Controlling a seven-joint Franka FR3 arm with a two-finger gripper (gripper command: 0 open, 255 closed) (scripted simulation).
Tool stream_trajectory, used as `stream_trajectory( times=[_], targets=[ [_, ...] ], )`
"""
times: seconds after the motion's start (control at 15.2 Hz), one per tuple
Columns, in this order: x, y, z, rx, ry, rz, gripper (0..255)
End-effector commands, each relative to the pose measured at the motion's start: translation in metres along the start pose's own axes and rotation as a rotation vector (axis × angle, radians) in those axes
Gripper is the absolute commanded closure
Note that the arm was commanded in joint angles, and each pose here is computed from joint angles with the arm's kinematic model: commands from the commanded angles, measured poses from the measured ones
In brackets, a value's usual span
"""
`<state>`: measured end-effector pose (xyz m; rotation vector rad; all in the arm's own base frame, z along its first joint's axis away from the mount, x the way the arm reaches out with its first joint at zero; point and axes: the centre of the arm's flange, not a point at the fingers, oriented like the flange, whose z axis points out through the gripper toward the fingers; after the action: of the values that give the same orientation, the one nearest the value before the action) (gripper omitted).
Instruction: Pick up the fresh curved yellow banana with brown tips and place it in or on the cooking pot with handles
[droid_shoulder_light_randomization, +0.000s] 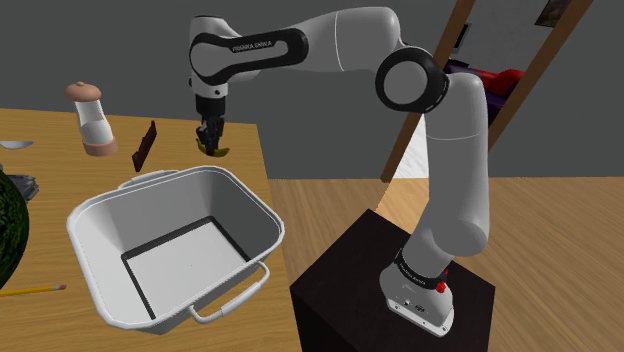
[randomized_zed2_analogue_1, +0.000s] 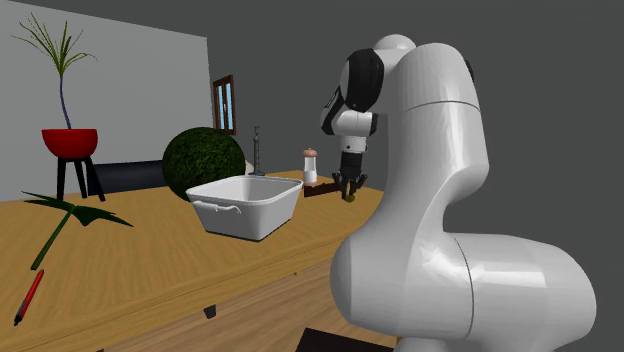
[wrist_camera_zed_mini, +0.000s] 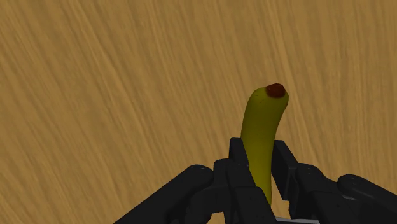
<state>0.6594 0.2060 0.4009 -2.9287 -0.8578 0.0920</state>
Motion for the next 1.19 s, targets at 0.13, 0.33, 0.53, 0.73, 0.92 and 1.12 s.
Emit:
stream_trajectory(
  times=[0.13,0.33,0.53,0.73,0.92,1.12],
  targets=[
    [0.000,-0.002,-0.021,0.000,0.000,0.000,255],
    [-0.001,-0.004,-0.037,0.000,0.000,0.000,255],
    [-0.002,-0.005,-0.052,0.000,0.000,0.000,255],
    [-0.002,-0.007,-0.068,0.000,0.000,0.000,255],
    [-0.003,-0.009,-0.084,0.000,0.000,0.000,255],
    [-0.003,-0.010,-0.100,0.000,0.000,0.000,255]
  ],
)
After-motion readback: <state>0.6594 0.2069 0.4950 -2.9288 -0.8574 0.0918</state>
